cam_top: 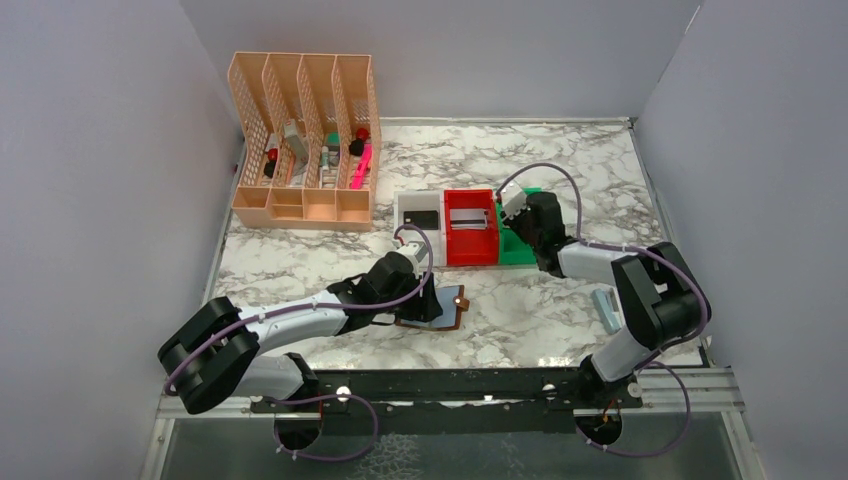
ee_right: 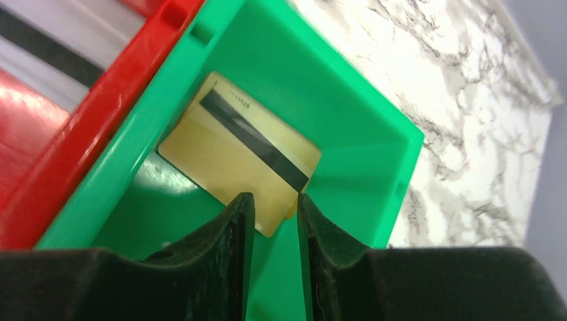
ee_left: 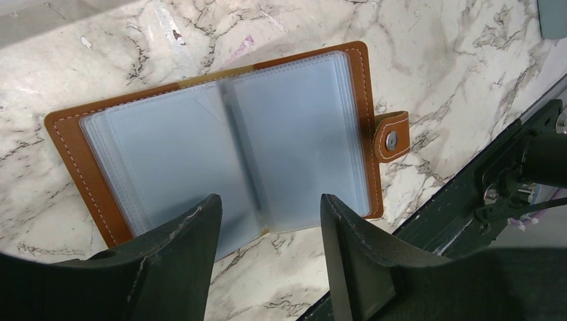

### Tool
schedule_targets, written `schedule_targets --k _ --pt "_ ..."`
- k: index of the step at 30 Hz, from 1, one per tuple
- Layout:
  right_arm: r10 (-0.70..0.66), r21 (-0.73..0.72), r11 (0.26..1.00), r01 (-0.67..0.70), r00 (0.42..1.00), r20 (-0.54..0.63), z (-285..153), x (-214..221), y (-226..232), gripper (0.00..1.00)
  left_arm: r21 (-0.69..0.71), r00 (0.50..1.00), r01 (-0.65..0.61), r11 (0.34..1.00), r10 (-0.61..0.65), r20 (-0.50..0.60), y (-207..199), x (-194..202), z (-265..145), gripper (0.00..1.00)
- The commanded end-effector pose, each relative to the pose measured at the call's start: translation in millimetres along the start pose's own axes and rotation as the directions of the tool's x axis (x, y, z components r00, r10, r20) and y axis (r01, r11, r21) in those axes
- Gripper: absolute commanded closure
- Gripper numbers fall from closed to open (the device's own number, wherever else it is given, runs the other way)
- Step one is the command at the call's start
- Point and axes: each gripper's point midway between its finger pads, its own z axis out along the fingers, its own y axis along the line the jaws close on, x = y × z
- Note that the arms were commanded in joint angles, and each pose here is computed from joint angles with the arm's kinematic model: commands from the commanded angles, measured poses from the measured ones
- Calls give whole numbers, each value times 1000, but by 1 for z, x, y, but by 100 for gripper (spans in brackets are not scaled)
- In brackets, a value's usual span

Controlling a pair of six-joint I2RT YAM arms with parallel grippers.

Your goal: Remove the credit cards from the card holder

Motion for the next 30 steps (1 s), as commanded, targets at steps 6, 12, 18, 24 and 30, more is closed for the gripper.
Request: schedule_targets --k 6,12,18,24,30 --pt "688 40 725 -688 719 -102 -33 -35 4 73 32 1000 -8 999 7 5 -11 -7 -2 41" --pt "766 92 625 -776 586 -262 -41 -12 31 78 34 1000 2 999 -3 12 -11 -6 -5 41" --pt "779 136 609 -782 555 -292 -30 6 42 82 34 1000 3 999 -4 10 -11 -7 -5 41" --pt "771 184 624 -760 559 -306 -10 16 43 82 29 1000 -11 1000 11 -6 -12 -7 -2 41" --pt "775 213 623 -753 557 -297 2 22 43 82 23 1000 -14 1000 14 -9 -13 -9 -1 41"
